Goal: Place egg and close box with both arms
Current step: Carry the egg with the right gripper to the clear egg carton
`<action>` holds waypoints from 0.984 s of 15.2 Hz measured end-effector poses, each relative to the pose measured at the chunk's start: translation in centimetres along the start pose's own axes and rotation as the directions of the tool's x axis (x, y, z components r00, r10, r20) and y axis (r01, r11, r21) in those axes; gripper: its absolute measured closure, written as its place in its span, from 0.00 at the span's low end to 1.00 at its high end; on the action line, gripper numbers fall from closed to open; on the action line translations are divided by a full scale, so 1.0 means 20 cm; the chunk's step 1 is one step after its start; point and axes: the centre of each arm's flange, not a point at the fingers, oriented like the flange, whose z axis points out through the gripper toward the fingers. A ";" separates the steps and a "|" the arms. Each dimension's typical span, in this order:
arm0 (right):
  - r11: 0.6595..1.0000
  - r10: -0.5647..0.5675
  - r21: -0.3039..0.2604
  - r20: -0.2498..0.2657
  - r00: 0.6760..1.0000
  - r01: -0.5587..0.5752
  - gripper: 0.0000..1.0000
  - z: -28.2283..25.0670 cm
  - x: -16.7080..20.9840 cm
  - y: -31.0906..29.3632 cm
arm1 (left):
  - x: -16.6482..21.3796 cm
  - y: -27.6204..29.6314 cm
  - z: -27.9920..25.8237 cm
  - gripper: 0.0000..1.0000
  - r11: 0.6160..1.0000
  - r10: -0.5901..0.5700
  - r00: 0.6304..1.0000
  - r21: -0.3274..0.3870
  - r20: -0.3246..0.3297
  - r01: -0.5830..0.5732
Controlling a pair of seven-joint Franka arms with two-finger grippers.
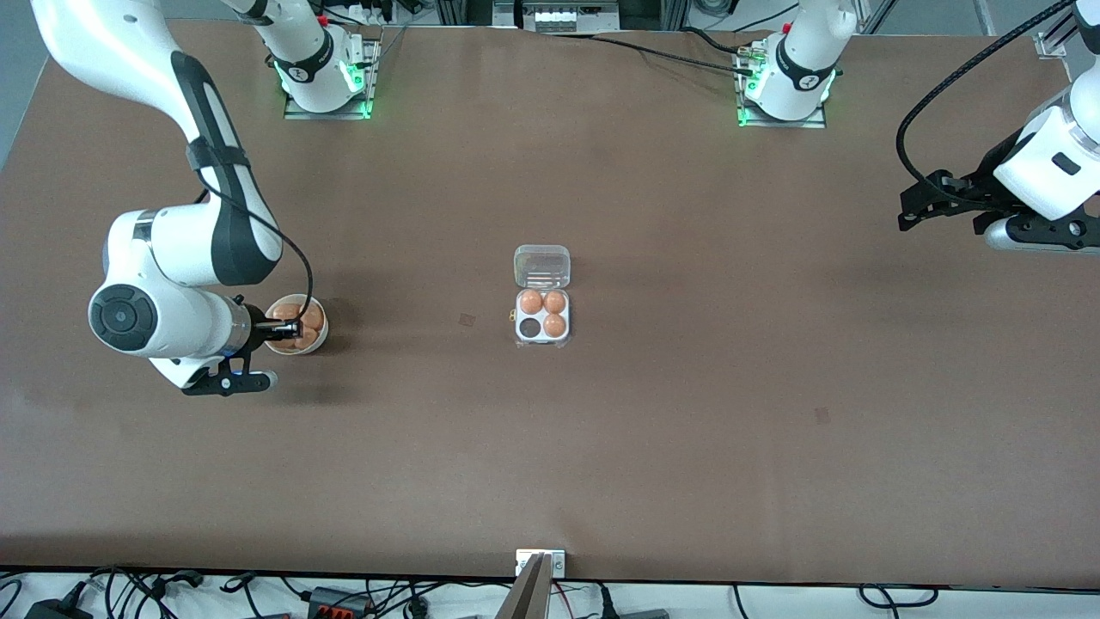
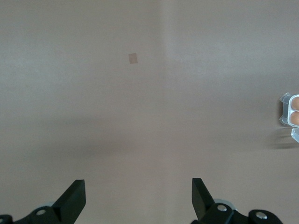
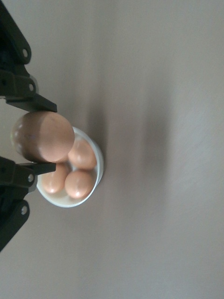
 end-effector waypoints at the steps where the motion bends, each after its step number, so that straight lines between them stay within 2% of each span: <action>1: 1.000 -0.030 -0.001 -0.021 0.999 0.030 0.53 -0.05 0.01 -0.11 | 0.00 0.00 0.00 0.00 1.000 0.000 1.000 0.000 0.000 0.000; 6: 0.990 -0.142 -0.013 -0.130 0.981 0.142 0.53 0.01 -0.01 -0.75 | 0.00 0.00 0.00 0.00 1.000 0.000 1.000 0.000 0.000 0.000; 11: 0.992 -0.122 0.007 -0.204 0.971 0.126 0.53 0.17 -0.07 -1.22 | 0.00 0.00 0.00 0.00 1.000 0.001 1.000 0.000 -0.001 -0.001; 15: 0.995 -0.093 0.025 -0.184 0.979 0.099 0.53 0.35 -0.16 -1.50 | 0.00 0.01 0.00 0.00 1.000 0.002 1.000 0.000 -0.001 -0.002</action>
